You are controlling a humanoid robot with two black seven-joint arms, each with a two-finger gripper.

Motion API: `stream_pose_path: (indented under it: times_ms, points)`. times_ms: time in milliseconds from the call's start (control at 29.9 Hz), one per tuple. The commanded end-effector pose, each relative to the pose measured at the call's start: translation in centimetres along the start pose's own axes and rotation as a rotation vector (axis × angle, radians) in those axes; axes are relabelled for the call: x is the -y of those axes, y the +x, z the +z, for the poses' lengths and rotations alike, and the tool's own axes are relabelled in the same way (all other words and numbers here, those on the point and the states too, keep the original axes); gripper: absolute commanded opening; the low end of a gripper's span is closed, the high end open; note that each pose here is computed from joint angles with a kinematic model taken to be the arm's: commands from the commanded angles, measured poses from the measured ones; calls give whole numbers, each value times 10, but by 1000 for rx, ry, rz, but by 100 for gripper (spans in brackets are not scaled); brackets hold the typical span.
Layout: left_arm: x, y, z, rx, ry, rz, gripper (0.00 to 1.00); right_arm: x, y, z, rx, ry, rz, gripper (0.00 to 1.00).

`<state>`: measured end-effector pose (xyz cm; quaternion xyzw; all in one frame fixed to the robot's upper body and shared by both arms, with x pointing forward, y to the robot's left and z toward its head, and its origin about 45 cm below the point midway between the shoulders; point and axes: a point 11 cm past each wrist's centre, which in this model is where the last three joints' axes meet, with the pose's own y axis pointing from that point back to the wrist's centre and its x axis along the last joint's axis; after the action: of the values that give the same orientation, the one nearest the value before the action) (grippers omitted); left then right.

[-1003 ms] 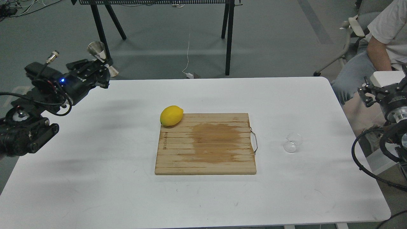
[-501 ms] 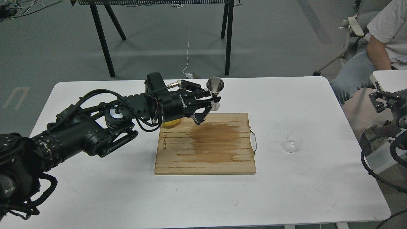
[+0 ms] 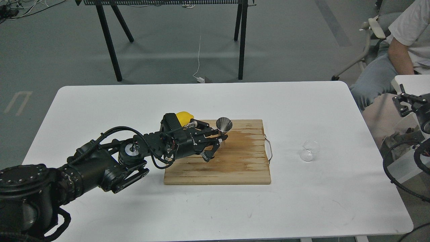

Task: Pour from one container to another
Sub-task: 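Lower the jigger upright onto the board beside the lemon, open left gripper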

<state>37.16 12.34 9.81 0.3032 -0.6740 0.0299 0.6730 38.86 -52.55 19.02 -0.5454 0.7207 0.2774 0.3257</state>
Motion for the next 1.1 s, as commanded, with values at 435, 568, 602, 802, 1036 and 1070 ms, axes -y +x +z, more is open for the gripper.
stream_pose_path:
  times_ms: [435,568,602,802,1036,1070]
  points:
    - [7,-16,3,-5,26,-41,18,-4,8,-3,-10,0,18,100]
    - [9,-14,4,-5,24,-39,27,-6,10,-2,-10,-1,22,100]
    - [9,-15,4,-6,23,-40,29,-6,11,-2,-11,-1,23,100]
    - [9,-15,5,-10,25,-39,36,-10,16,1,-12,-8,33,100]
    - [9,-16,6,-12,24,-36,58,-10,16,0,-13,-7,33,100]
    - [10,-15,7,-14,21,-32,66,-10,16,0,-13,-7,33,100]
